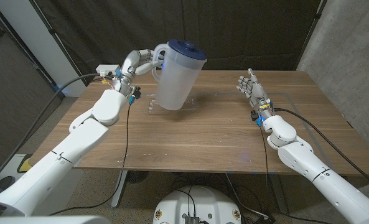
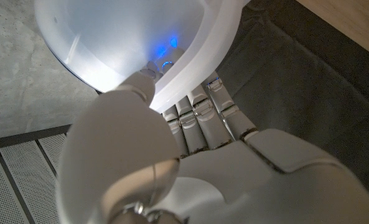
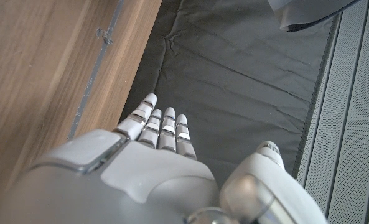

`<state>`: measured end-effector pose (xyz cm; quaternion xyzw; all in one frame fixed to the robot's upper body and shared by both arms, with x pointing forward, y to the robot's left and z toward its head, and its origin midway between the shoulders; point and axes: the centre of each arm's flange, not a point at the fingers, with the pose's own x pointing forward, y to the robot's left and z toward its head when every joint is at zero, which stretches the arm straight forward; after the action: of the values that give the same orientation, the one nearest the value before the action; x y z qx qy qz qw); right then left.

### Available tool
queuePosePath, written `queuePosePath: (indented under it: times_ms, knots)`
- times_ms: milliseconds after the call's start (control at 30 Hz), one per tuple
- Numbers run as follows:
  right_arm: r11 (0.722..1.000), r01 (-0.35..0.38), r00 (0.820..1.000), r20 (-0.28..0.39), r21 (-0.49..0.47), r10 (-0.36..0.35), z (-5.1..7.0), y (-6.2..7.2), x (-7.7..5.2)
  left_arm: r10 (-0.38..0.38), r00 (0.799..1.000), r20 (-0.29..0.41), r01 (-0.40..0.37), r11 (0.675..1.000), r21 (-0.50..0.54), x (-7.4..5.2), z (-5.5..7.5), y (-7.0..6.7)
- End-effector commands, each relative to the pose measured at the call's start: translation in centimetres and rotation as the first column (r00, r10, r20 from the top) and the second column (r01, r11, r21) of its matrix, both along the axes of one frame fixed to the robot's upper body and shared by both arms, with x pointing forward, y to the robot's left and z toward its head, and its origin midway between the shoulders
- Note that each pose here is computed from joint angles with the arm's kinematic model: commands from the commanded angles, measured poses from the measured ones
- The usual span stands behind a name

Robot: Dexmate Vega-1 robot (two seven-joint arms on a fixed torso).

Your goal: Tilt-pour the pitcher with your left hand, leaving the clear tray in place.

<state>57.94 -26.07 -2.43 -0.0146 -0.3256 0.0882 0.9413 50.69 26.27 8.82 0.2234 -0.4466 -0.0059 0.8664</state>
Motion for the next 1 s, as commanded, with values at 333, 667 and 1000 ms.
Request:
queuePosePath:
  times_ms: [333, 667, 1000]
  knots:
    - [0.999, -0.026, 1.000, 0.001, -0.038, 0.026, 0.8, 1.6, 0.9, -0.193, 0.975, -0.110, 0.200, 0.978, 0.057, 0.7, -3.4, -0.2]
    - [0.998, -0.032, 0.999, 0.011, -0.046, 0.033, 0.7, 2.1, 0.9, -0.280, 0.959, -0.037, 0.282, 0.955, 0.086, 0.8, -5.0, -0.9]
    - [0.998, -0.026, 1.000, 0.011, -0.052, 0.027, 0.6, 2.2, 0.7, -0.356, 0.934, -0.030, 0.357, 0.928, 0.106, 1.5, -7.2, -2.7]
